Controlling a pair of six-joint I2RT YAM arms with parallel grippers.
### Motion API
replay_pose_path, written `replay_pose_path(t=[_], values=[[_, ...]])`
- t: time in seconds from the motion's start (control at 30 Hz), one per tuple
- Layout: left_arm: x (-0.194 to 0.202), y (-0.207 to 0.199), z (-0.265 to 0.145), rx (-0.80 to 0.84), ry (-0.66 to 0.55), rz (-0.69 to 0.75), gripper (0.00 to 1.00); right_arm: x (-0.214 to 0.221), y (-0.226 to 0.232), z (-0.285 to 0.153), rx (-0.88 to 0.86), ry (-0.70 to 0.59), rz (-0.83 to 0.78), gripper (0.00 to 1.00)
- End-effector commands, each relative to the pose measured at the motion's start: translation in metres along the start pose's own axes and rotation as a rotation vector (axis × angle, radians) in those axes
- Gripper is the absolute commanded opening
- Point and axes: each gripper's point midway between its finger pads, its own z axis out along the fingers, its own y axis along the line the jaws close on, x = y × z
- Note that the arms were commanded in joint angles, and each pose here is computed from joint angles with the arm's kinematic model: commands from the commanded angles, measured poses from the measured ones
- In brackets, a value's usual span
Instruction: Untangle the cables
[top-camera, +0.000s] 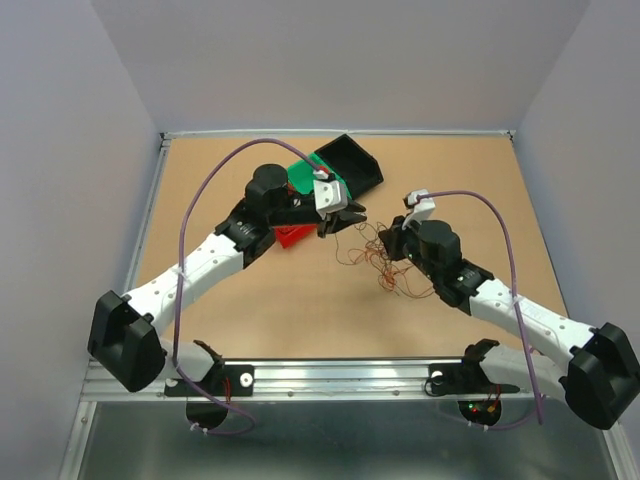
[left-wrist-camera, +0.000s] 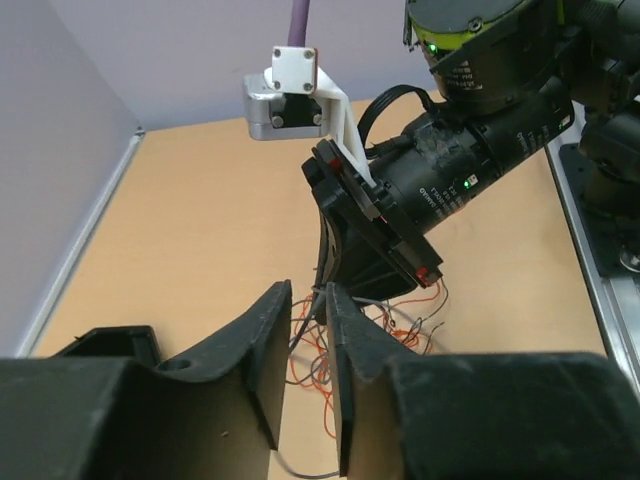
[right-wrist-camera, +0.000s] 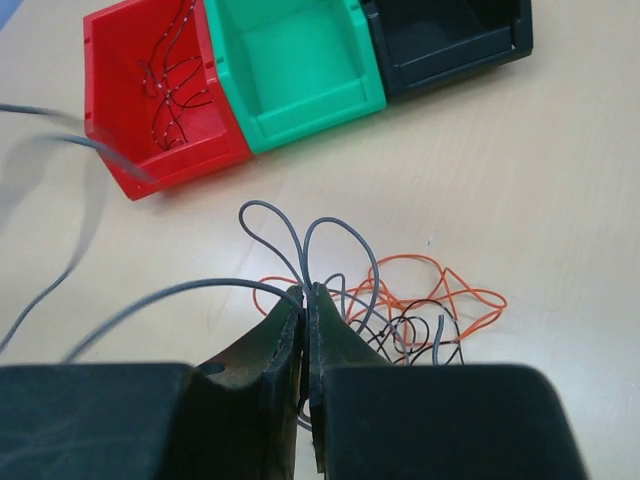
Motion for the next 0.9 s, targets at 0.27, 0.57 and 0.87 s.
replay_pose_path(t=[0.27,0.57,0.87], values=[[0.072,0.007,0.049,0.039,0.199,-0.033,0.67,-0.055,0.020,0.008,-0.064,-0.150,0.017,0.00],[0.090,0.027,0.057,-0.067,0.273,-0.042,0.41,-0.056,0.022,0.007,-0.076,-0.161,0.014,0.01],[0.078,0.038,0.051,-0.143,0.259,-0.035,0.20,-0.050,0.015,0.011,-0.041,-0.141,0.003,0.00]])
